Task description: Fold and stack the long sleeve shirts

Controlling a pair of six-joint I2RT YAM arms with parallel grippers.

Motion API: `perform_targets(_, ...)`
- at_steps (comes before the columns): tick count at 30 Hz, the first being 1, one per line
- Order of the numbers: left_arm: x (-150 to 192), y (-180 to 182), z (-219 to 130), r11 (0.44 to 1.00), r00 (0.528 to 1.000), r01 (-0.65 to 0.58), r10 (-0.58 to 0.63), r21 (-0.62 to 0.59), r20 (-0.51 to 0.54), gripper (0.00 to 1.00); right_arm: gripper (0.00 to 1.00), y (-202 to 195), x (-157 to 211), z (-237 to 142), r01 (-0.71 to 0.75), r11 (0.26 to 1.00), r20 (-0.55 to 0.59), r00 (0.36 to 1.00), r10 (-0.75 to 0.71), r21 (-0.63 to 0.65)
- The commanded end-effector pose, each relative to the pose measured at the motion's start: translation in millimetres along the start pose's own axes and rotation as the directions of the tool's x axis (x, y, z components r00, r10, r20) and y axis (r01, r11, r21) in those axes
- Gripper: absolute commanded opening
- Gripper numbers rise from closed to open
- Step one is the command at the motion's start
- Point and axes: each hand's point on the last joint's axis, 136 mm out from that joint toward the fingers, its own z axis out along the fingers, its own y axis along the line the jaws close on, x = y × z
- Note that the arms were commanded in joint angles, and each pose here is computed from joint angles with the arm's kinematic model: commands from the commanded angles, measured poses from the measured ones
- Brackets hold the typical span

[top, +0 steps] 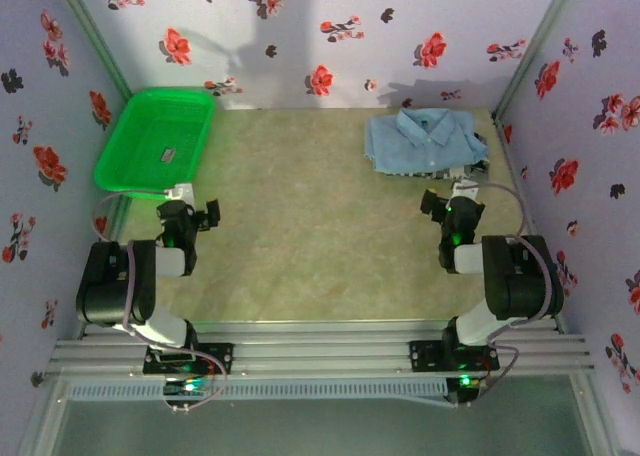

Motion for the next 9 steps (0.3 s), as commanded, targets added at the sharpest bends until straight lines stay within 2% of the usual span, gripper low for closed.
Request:
perform_targets(1,-18.9,-1.6,0.9,1.000,0.998,-0.016,0.015,0.015,0.062,1.00,0.99,-7.0,-0.3,-2.0,0.005,0.999,0.002,1.000,-0.005,0.045)
perform_targets(9,-18.6,-1.0,0.2,1.000,0.998,-0.016,0.015,0.014,0.064,1.00,0.99,-7.9,-0.6,-2.1,0.001,0.999,0.009,1.000,-0.001,0.045)
